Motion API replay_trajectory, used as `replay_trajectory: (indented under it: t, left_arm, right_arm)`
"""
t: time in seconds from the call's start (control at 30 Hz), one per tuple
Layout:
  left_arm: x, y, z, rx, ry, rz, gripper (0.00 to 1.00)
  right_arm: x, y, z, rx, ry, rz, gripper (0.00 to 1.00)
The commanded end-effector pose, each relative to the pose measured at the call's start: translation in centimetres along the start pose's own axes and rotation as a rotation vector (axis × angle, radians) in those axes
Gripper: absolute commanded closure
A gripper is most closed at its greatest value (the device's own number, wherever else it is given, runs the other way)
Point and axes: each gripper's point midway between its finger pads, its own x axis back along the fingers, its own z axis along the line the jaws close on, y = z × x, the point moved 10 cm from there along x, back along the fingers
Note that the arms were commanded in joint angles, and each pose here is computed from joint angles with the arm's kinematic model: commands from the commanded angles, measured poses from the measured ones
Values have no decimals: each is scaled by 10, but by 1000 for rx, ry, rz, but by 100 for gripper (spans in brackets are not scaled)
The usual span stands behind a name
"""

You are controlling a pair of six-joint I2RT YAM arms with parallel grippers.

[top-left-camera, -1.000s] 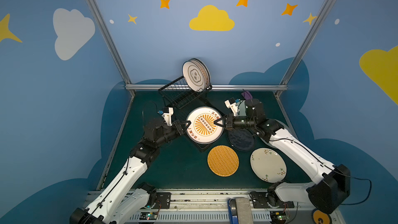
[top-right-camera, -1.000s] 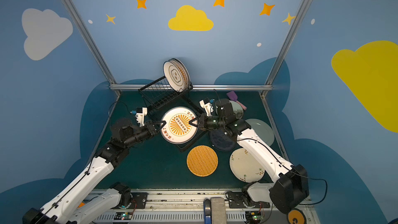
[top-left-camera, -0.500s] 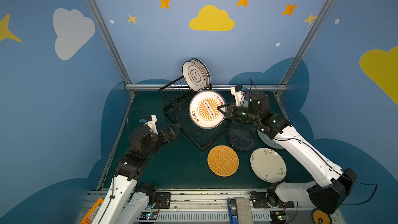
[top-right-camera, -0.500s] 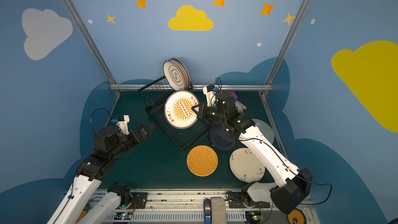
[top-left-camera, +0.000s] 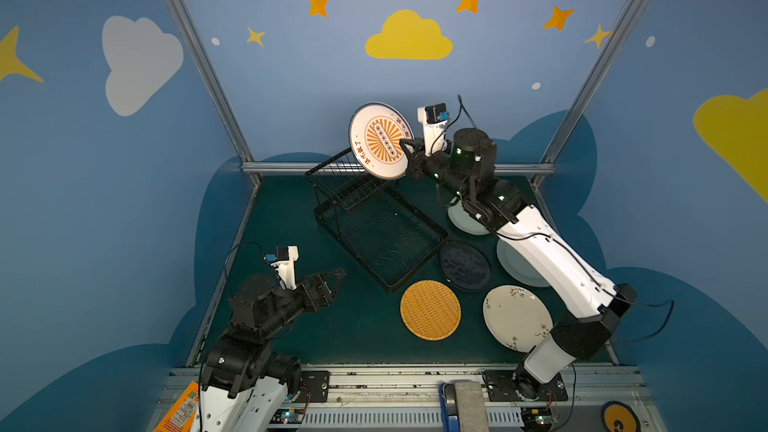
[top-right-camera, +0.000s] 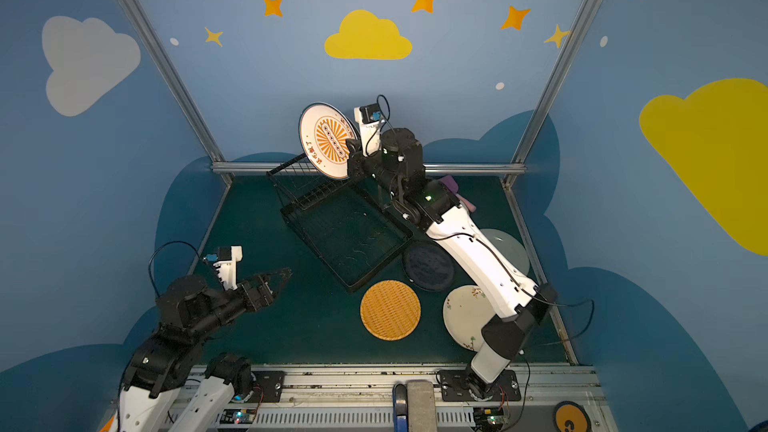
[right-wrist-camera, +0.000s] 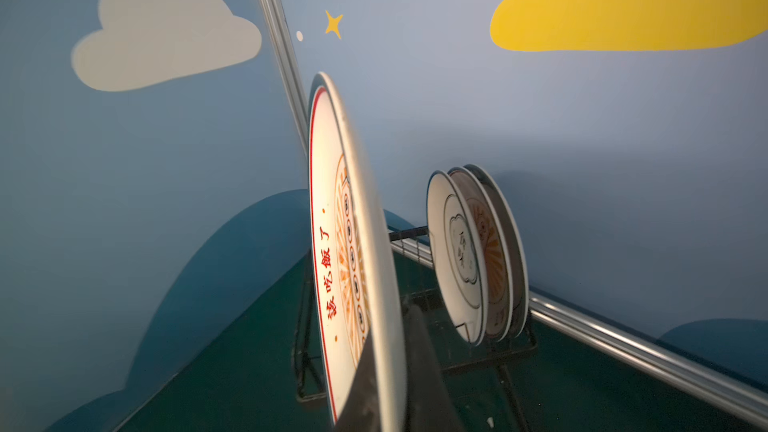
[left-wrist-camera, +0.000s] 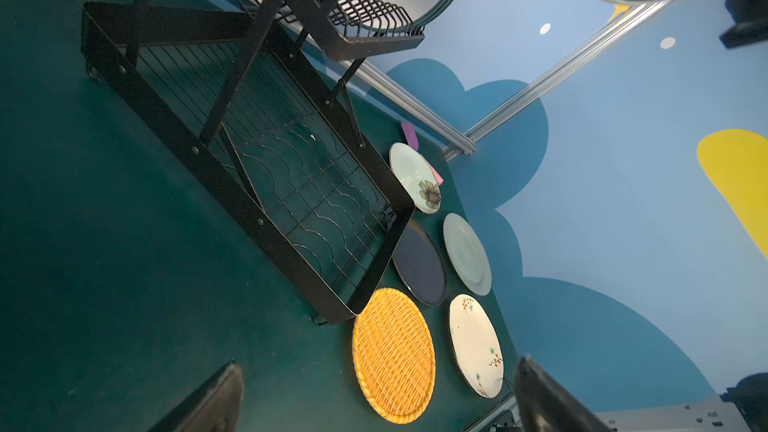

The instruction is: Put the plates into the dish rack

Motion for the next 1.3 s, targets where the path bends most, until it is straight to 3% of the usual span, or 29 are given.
replay_trajectory:
  t: [0.0,0.23,0.47,0.57,1.27]
  left_arm:
    - [-4,-1,-2,-41,-54,9,0]
    - [-9,0,-6,-51,-156,36,0]
    - [6,0,0,-81,-156,-159,0]
    - [12,0,0,-91,-165,-206,0]
    - [5,3,2,-61,-165,-166,0]
  right_arm:
    - [-19,17,2,177,-131,-122,100]
    - [-71,-2,6,335,-206,-135,100]
    - [-104,-22,5,407,-235,-139,100]
    - [-113,-29,0,396,-238,-120,100]
    - [-146,-69,-13,319,-222,-22,100]
